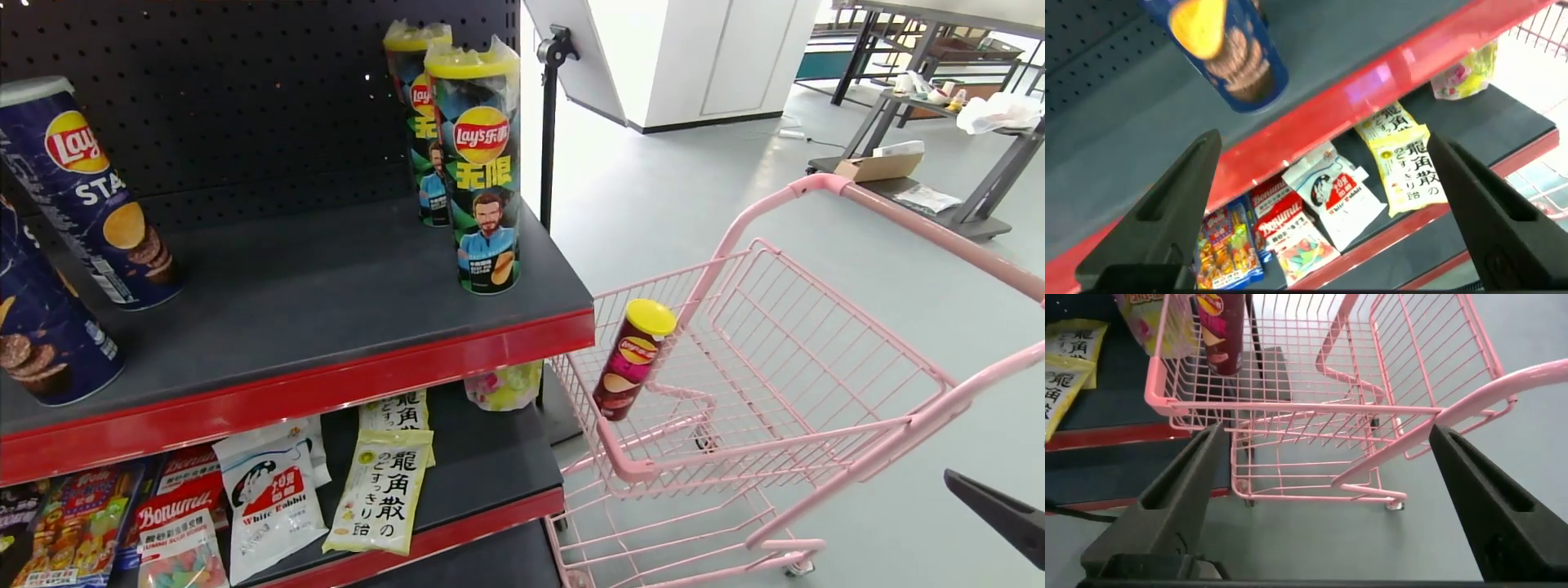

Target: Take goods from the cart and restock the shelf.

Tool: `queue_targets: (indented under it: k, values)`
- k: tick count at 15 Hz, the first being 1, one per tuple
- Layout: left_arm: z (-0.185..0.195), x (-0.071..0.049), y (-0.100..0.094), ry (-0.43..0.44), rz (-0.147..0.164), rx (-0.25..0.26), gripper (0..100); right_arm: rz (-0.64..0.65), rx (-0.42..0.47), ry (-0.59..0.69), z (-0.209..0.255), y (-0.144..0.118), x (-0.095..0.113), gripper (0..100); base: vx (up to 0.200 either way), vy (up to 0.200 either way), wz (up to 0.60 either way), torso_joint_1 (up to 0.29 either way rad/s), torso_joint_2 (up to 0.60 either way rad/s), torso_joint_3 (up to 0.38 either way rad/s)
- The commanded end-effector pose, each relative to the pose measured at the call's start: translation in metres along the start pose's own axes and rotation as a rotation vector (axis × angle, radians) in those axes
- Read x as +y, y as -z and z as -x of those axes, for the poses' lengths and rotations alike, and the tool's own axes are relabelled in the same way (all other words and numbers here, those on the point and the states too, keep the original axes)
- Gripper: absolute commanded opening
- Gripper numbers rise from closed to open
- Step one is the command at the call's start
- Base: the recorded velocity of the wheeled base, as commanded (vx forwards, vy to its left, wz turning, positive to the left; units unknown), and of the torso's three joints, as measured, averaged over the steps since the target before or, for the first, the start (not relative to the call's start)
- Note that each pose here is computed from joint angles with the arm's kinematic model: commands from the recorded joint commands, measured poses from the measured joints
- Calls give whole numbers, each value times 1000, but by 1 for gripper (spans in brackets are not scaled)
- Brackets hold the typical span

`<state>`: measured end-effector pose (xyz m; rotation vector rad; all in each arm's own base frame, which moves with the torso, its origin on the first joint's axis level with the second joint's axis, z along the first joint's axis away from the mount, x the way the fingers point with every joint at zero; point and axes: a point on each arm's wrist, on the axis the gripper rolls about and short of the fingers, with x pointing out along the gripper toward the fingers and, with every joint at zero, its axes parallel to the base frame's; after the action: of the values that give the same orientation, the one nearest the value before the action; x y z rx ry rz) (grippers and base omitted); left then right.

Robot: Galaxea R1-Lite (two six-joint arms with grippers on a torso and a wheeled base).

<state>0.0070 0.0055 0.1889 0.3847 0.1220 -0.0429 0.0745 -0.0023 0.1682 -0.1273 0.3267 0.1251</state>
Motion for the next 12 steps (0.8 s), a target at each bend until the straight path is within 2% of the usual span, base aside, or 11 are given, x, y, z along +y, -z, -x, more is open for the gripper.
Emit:
queue_targets:
  k: [1, 4, 6, 7, 9, 10, 12]
  values:
    - [3, 1, 1, -4, 5, -14, 100, -6, 34, -7, -7, 1, -1, 100, 0, 0, 0, -193, 554, 349]
    - [9, 2, 2, -14, 16, -43, 100, -22, 75, -17, -32, -20, -9, 100, 0, 0, 0, -133, 370, 235]
    - [10, 3, 1, -5, 25, -60, 100, -25, 100, -95, -75, -39, -8, 100, 0, 0, 0, -36, 88, 63]
    - [11, 3, 0, 18, 29, -73, 100, -43, 92, -110, -88, -41, -7, 100, 0, 0, 0, -12, 51, 17]
    - [12, 4, -4, 72, 34, -106, 100, -45, 138, -183, -127, -38, -4, 100, 0, 0, 0, 0, 0, 0]
    - [13, 4, -5, 72, 37, -111, 100, -39, 124, -187, -145, -40, -5, 100, 0, 0, 0, 0, 0, 0]
    - [13, 5, -5, 66, 65, -108, 100, -43, 71, -233, -180, -53, 1, 100, 0, 0, 0, 0, 0, 0]
